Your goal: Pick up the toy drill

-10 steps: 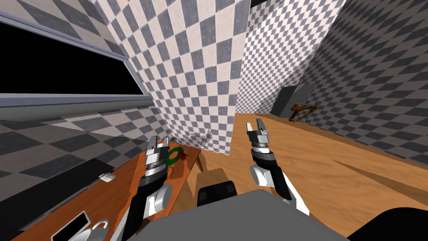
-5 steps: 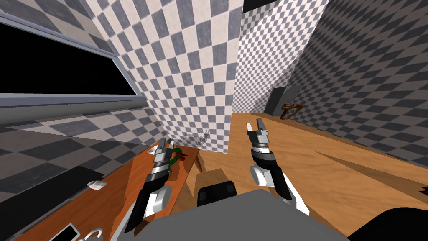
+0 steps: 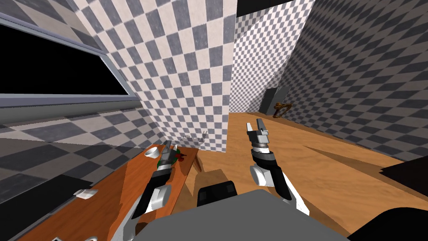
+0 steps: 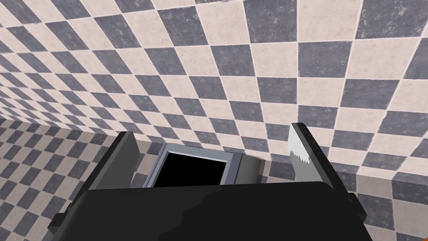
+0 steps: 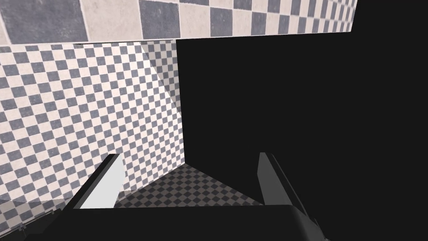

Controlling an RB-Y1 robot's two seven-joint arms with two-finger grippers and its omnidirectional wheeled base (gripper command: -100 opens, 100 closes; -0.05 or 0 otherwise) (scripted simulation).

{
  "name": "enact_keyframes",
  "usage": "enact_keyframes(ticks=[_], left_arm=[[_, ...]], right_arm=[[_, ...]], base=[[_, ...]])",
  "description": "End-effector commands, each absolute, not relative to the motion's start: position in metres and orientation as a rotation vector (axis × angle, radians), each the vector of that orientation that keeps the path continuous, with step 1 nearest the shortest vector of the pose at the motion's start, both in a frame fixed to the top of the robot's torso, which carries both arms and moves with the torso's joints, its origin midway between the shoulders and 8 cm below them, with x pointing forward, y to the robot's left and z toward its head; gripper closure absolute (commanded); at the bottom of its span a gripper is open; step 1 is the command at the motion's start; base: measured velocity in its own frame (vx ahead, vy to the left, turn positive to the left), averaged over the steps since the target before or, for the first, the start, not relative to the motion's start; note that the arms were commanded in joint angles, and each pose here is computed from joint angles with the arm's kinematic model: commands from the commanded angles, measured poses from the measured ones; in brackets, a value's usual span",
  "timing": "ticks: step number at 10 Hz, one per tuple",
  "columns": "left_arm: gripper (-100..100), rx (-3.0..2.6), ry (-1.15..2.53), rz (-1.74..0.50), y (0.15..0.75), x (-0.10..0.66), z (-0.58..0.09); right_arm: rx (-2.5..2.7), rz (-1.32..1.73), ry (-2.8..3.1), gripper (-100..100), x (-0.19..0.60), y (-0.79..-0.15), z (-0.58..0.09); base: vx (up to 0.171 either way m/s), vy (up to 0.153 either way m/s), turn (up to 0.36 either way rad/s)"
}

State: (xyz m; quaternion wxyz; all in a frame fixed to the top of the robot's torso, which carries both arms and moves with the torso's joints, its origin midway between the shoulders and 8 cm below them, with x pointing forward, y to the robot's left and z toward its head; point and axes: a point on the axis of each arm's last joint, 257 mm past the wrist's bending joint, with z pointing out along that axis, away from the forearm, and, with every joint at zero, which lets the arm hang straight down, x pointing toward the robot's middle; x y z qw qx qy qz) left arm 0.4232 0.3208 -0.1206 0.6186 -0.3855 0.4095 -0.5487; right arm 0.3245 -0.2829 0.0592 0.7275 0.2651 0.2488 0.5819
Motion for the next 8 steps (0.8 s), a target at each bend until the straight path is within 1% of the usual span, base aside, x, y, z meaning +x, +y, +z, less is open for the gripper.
enact_keyframes(ticks=[1,5,8], left_arm=[[-100,-0.956,1.0,-1.261,0.323,0.428,-0.149],[-100,-1.12,1.139,-1.231,0.339,0.443,-0.22],[-100,-1.163,1.174,-1.216,0.345,0.445,-0.239]], right_arm=[[0.584,1.282,0.548,0,0.324,-0.283,0.059],[0.584,1.282,0.549,0,0.324,-0.283,0.059],[0.584,1.282,0.549,0,0.324,-0.283,0.059]], base=[[-0.055,0.044,-0.154],[-0.05,0.047,-0.158],[-0.02,0.025,-0.063]])
